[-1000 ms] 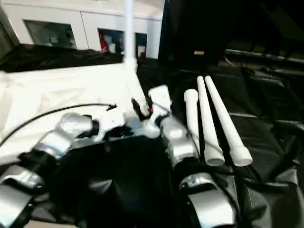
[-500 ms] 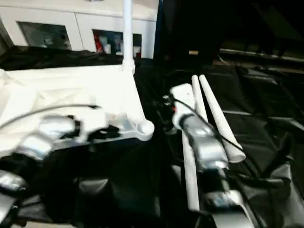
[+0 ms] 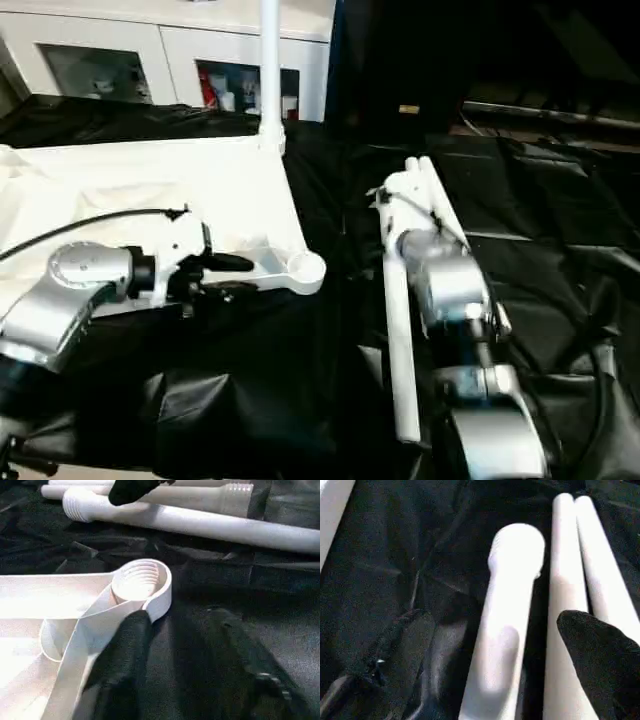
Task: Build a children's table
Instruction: Insert table leg to table base
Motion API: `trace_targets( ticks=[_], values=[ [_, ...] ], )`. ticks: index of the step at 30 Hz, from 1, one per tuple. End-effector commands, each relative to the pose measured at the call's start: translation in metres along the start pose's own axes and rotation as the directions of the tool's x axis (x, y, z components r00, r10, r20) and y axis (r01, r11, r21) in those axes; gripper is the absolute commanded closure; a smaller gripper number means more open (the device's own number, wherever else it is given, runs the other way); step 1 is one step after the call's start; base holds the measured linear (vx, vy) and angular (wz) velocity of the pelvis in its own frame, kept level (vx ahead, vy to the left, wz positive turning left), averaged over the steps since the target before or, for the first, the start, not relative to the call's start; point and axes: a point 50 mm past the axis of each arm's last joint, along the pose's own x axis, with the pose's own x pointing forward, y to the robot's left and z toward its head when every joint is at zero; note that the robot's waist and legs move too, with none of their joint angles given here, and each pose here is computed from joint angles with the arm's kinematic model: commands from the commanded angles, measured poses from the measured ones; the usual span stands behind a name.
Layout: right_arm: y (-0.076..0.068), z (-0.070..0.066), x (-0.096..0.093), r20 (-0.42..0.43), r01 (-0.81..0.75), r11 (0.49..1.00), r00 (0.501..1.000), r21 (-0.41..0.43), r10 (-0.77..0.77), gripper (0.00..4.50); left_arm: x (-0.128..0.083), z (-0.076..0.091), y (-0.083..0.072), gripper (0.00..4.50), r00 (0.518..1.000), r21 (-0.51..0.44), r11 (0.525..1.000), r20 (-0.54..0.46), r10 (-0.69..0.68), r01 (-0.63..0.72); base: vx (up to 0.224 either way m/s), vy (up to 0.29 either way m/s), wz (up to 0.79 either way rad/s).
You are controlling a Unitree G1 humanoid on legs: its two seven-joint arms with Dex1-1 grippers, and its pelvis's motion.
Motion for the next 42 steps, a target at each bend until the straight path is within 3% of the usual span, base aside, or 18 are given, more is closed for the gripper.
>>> trace_targets(
  ticks=[1,11,14,22,24,27,32,42],
  values=[
    [-0.008,-0.004,0.004,-0.05,0.028,0.999,0.998,0.034,-0.026,0.0,0.004,0.003,-0.007,2.02,1.0,-0.003,1.0,0.002,-0.013,0.013,0.0,0.0,0.0],
    [-0.001,-0.022,0.019,-0.224,-0.036,0.993,0.973,0.112,0.061,0.0,0.008,0.014,-0.015,1.17,0.999,-0.022,0.999,0.009,-0.04,0.04,0.0,0.0,0.0],
    [-0.002,-0.032,0.023,-0.285,-0.015,0.993,0.957,0.116,0.048,0.3,0.012,0.02,-0.021,0.92,0.998,-0.028,0.998,0.025,-0.05,0.051,0.0,0.0,0.0],
    [-0.003,-0.038,0.025,-0.322,-0.017,0.995,0.945,0.098,0.048,0.85,0.009,0.021,-0.024,0.32,0.999,-0.025,0.999,0.01,-0.046,0.046,0.0,0.0,0.0],
    [-0.002,-0.04,0.026,-0.33,-0.019,0.995,0.943,0.098,0.05,1.2,0.008,0.021,-0.025,0.01,0.999,-0.024,0.999,0.003,-0.038,0.039,0.0,0.0,0.0],
    [-0.002,-0.042,0.027,-0.335,-0.018,0.993,0.941,0.114,0.055,1.44,0.01,0.019,-0.023,0.0,1.0,-0.028,0.999,-0.008,-0.02,0.019,0.0,0.0,0.0],
    [-0.005,-0.043,0.028,-0.333,0.001,0.991,0.942,0.134,0.044,1.78,0.014,0.017,-0.011,0.0,0.992,-0.117,0.987,-0.063,0.107,-0.114,0.0,0.0,0.0],
    [-0.003,-0.051,0.029,-0.335,0.034,0.968,0.941,0.25,0.053,2.59,0.031,0.034,-0.009,0.0,0.958,-0.216,0.946,0.102,0.268,-0.242,0.0,0.0,0.0]
  ],
)
